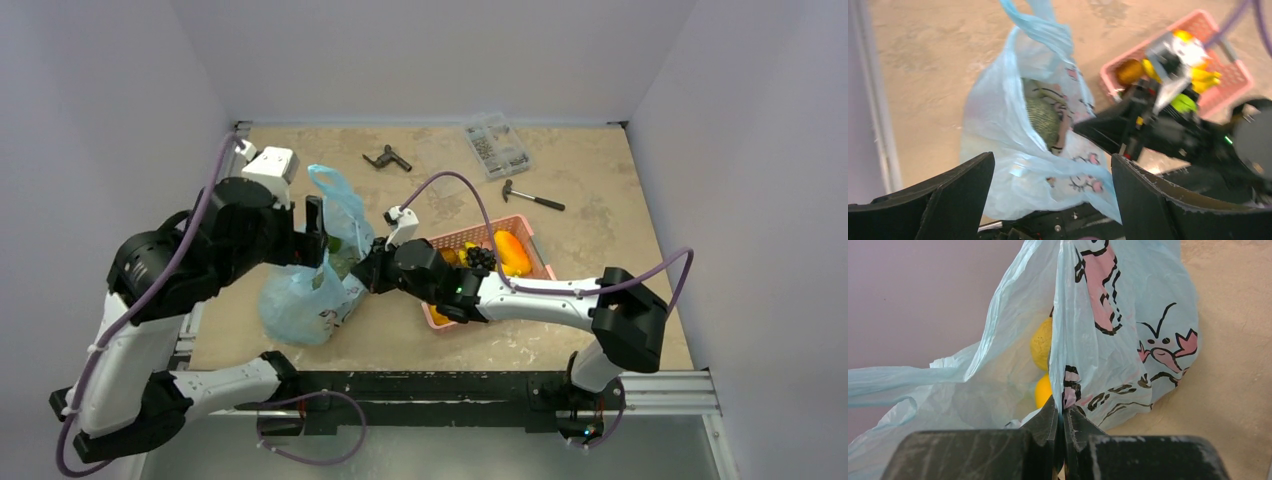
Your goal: Take the fake fruits out of the plastic bag
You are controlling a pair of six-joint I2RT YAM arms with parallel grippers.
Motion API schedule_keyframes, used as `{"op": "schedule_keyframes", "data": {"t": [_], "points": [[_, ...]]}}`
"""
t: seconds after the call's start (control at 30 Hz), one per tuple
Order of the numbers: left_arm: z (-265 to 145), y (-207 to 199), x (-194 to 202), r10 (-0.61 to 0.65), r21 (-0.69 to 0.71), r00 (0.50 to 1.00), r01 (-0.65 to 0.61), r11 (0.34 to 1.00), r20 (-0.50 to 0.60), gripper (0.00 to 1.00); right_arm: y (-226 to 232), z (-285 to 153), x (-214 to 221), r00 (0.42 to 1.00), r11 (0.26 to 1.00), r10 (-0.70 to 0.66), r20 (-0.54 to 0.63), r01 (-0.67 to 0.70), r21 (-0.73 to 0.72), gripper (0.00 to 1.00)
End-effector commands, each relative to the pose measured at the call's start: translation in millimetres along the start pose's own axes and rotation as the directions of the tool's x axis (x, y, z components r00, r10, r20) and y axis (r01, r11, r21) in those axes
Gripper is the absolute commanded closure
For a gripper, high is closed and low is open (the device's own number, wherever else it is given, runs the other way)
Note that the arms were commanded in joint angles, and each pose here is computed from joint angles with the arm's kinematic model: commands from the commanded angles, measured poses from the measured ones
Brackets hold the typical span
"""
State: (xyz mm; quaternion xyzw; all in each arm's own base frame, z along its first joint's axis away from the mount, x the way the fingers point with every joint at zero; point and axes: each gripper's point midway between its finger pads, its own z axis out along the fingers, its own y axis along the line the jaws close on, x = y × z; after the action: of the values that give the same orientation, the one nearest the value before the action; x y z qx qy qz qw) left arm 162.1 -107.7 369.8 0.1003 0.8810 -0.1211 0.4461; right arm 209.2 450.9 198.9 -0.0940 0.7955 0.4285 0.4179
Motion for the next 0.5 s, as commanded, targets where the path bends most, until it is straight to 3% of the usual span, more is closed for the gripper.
{"op": "schedule_keyframes", "data": {"t": [0.0,0.1,0.2,0.3,0.37,0.47], "points": [[18.7,38.2,-21.0,0.032,-0.202,0.999,-0.025,0.979,0.029,0.13,15.2,-9.2,-15.5,0.999,0.998,-0.009,0.045,0.012,-0.066,1.00],[35.0,51.9,-26.6,-0.040,-0.238,0.998,0.049,0.970,0.042,0.12,14.6,-12.2,-16.7,0.999,0.998,-0.009,0.047,0.012,-0.064,1.00],[58.1,49.4,-18.2,-0.086,-0.186,0.996,0.086,0.979,0.007,0.11,14.4,-13.8,-17.9,0.999,0.998,-0.016,0.049,0.019,-0.064,1.00],[92.3,29.7,11.2,-0.080,-0.053,0.990,0.074,0.996,-0.120,0.11,14.2,-14.2,-18.0,0.999,0.998,-0.020,0.049,0.023,-0.063,1.00],[116.2,30.1,42.7,-0.077,-0.054,0.971,0.066,0.996,-0.225,0.09,14.7,-14.5,-19.3,0.998,0.998,-0.019,0.053,0.022,-0.065,1.00],[145.6,33.1,73.4,-0.071,-0.061,0.952,0.055,0.997,-0.297,0.08,16.7,-14.4,-20.3,0.998,0.997,-0.019,0.056,0.023,-0.072,1.00]]}}
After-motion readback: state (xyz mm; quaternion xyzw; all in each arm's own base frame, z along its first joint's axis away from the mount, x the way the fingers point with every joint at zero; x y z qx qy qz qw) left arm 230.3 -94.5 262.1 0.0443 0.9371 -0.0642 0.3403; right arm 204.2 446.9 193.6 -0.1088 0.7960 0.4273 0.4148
